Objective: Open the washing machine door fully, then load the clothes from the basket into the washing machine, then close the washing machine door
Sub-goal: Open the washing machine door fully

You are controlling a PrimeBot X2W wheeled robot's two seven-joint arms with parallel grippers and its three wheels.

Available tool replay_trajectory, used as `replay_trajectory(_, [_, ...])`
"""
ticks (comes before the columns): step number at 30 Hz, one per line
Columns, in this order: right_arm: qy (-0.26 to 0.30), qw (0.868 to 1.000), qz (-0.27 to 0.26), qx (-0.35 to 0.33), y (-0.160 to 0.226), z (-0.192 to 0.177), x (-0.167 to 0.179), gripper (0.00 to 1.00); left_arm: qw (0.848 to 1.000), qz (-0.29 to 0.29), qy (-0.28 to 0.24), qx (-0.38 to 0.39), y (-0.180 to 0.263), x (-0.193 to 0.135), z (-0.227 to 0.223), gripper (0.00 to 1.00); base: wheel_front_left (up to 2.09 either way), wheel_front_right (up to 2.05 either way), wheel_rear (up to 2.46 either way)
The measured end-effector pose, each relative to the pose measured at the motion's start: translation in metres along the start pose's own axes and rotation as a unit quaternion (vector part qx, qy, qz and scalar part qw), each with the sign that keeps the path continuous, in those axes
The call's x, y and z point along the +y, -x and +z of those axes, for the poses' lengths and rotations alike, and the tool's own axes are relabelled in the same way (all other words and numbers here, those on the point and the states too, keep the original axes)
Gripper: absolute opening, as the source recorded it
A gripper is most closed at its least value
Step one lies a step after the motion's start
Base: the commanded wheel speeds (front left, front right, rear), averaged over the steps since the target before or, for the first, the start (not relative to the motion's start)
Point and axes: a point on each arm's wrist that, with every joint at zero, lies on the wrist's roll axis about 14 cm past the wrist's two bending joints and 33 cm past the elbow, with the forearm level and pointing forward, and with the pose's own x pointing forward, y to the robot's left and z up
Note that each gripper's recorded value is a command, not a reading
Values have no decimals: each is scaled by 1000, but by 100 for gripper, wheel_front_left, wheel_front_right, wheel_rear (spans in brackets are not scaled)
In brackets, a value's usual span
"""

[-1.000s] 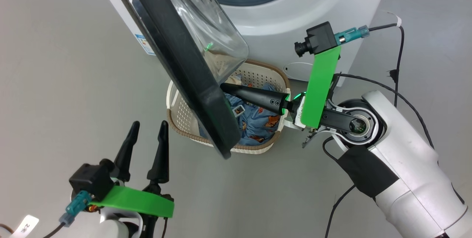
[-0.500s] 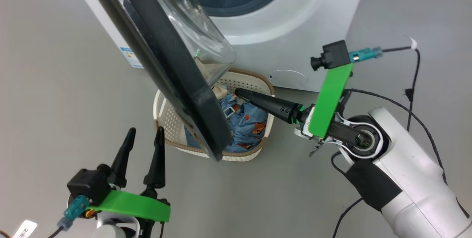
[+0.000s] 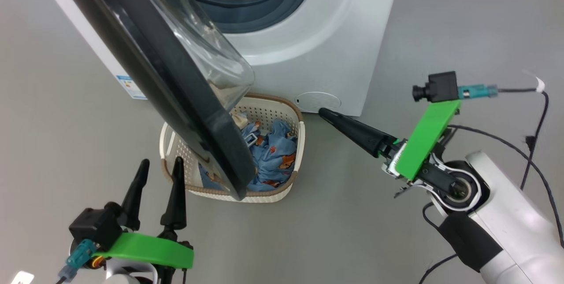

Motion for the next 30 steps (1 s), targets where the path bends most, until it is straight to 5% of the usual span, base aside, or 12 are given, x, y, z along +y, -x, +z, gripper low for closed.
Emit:
replay_trajectory(19, [24,984,-87,-156,68,23,-44,100,1000,-12,-3,4,5,-6,-3,100,0,0,0])
replay_trajectory(30, [44,962,-137,-234,103,30,-71,100,1000,-18,-5,7,5,-8,-5,100,0,0,0])
